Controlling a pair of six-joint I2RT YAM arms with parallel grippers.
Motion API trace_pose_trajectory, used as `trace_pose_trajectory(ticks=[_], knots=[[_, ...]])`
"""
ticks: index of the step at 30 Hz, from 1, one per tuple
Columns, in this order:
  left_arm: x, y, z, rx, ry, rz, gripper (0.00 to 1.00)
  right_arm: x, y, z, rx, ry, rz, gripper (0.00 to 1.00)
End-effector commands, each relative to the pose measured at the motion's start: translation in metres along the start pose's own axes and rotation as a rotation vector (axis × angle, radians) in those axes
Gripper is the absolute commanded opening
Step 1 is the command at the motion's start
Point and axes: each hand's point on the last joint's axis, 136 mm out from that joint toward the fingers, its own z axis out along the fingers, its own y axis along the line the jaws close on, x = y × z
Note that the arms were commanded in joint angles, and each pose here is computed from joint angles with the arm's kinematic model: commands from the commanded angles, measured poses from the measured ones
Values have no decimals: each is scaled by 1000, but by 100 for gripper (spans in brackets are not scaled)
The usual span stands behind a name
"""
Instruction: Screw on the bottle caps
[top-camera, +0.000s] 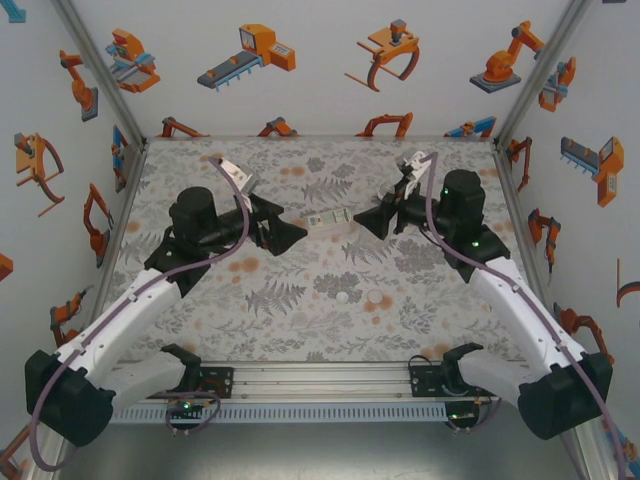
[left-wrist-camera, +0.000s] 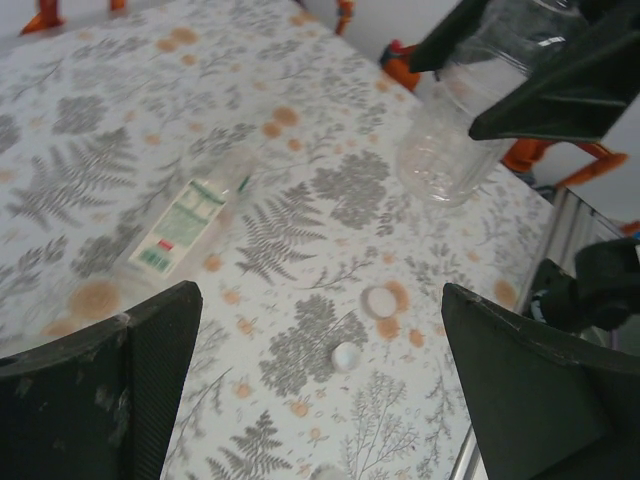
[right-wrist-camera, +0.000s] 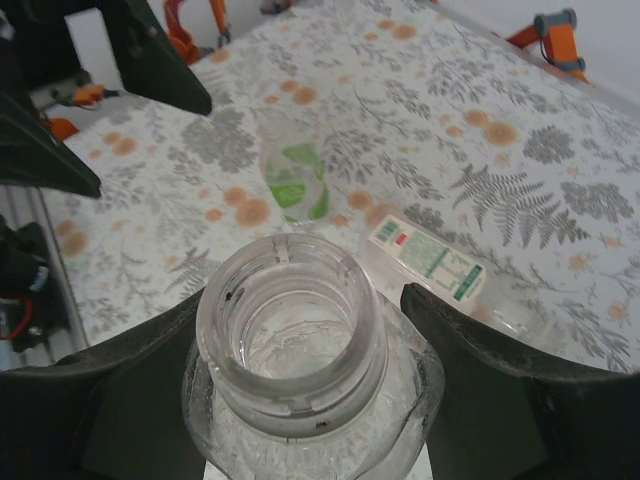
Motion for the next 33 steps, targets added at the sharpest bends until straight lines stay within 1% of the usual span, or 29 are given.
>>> trace_pose_trajectory(ticks=[1,4,7,10,15,21,23,25,31,33], knots=[[-34,-42,-2,153,-117,146,97,-26,25,-10,-80,-32,47,35],[-38,-58,0,216,-124,171,97,-43,34,-16,-112,-74,51,33],[-38,-80,7,310,-116,188,97,-55,47,-19,-177,-123,39,33],[-38,-97,19,375,-111,194,97,-66,58,-22,-241,-170,30,33],[-45,-115,38,441,-169,177,97,-84,80,-27,-361,-241,33,32],[-55,-150,54,549,-188,202,97,-94,93,-28,-392,-273,11,31],[-57,-157,58,564,-192,211,97,-96,96,-28,-399,-279,6,31],[-59,-160,62,565,-200,216,100,-98,101,-27,-415,-281,0,31],[-60,-158,68,546,-221,217,87,-104,107,-30,-424,-302,-21,30],[-59,-158,68,545,-220,216,81,-106,108,-32,-421,-310,-30,30]])
